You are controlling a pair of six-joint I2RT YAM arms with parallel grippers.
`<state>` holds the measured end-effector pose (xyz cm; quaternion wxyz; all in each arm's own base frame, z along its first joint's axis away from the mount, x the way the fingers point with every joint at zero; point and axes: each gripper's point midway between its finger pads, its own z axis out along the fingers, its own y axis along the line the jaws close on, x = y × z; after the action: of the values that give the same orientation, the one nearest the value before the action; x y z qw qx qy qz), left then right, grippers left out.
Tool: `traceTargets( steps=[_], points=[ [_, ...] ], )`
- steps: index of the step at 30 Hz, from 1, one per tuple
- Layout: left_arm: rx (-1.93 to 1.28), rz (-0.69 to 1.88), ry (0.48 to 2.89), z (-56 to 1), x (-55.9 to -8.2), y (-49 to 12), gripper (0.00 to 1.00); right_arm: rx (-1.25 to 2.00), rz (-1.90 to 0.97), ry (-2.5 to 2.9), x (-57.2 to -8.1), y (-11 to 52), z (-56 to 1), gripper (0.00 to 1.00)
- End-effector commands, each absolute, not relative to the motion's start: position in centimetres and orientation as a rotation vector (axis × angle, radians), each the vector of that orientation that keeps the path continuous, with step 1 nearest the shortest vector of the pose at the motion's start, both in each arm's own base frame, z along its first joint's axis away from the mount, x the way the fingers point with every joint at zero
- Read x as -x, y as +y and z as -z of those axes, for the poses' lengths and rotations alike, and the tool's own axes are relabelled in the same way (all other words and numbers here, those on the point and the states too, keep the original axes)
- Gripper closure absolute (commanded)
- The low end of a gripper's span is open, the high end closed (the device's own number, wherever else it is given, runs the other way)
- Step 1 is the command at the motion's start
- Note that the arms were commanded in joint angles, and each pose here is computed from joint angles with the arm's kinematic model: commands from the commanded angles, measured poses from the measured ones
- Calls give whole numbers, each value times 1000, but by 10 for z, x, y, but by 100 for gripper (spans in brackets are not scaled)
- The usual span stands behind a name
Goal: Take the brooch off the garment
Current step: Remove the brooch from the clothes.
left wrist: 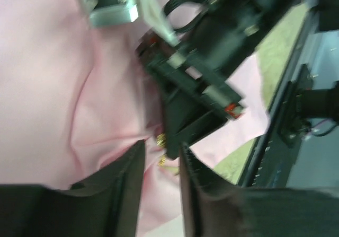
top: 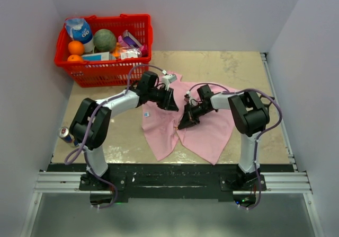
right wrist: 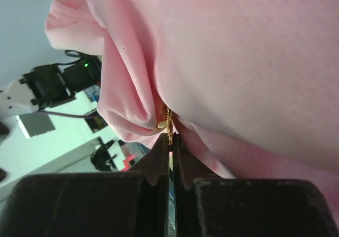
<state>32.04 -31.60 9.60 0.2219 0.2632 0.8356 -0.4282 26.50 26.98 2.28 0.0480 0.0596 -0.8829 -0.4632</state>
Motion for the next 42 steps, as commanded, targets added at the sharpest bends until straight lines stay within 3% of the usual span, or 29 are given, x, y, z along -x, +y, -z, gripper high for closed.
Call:
traceTargets(
  steps=[1, 3, 6, 13, 21, 42],
  points=[
    [-736, 1483, 2186, -130, -311, -344, 85, -209, 1521, -2631, -275, 272, -30, 100],
    [-727, 1555, 2197, -119, -300, -348, 100, -193, 1528, -2611, -274, 270, -27, 100],
    [-735, 1573, 2280, -98, -283, -347, 100, -175, 1530, -2591, -273, 268, -23, 100],
    [-749, 1239, 2474, -43, -293, -320, 100, -156, 1512, -2583, -267, 262, -18, 100],
    [-768, 1025, 2619, -5, -290, -297, 100, -165, 1513, -2592, -270, 262, -21, 100],
    [-904, 1303, 2489, -22, -269, -329, 100, -143, 1460, -2601, -266, 259, -12, 100]
  ],
)
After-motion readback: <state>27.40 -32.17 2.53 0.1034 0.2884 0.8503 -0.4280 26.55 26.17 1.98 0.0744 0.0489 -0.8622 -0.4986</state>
